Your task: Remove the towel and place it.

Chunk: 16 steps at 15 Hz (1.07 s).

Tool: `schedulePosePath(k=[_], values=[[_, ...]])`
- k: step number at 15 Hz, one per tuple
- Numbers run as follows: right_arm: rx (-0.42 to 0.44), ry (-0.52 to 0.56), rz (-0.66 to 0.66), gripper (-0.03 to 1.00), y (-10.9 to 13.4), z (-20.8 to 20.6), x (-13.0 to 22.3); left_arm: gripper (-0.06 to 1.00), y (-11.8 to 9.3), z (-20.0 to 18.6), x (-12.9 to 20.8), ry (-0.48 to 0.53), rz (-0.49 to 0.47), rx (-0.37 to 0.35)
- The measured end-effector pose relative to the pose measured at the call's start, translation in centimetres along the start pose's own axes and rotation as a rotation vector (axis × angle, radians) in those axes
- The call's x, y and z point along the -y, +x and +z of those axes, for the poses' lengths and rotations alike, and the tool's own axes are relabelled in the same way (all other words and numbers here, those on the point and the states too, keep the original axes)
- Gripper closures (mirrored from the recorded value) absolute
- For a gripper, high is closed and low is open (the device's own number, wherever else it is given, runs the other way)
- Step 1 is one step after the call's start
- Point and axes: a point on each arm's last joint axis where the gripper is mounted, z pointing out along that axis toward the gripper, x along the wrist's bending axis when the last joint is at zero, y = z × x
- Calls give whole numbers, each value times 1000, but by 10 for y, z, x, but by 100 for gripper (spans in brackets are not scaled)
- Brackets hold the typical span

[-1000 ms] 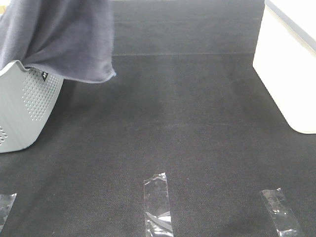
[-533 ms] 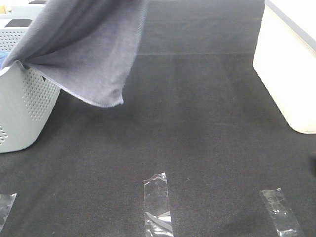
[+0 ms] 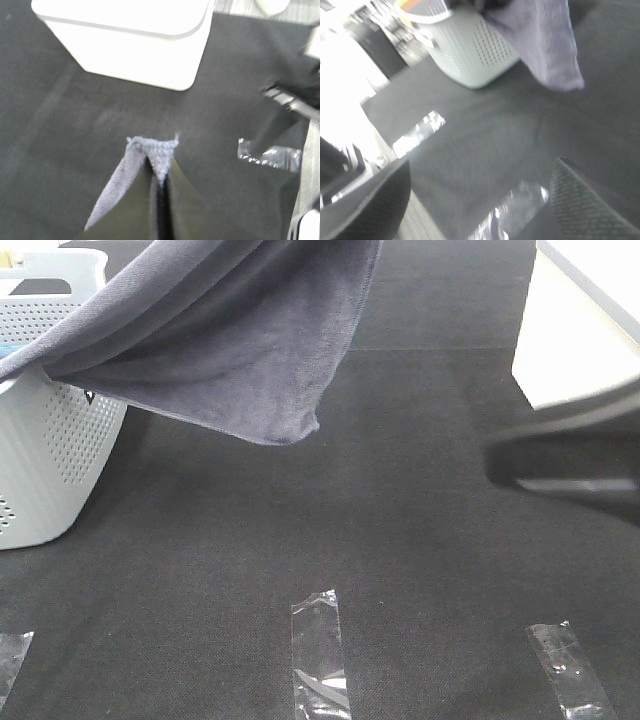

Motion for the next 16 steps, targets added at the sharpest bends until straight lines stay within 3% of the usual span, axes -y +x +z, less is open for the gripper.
schedulePosePath(k=[3, 5, 7, 9, 16], values=[[-43, -80, -17, 24, -19, 19, -5, 94, -1, 0, -5, -51, -19, 17], [-98, -113, -70, 24, -18, 43, -5, 94, -2, 0, -7, -82, -30, 23], [-80, -50, -147, 24, -23, 67, 1, 94, -3, 0, -9, -97, -41, 36], [-29, 34, -110, 24, -45, 89, 10, 94, -6, -1, -12, -133, -67, 73], [10, 94, -59, 24, -84, 123, 8, 94, -11, -8, -16, -166, -85, 106]])
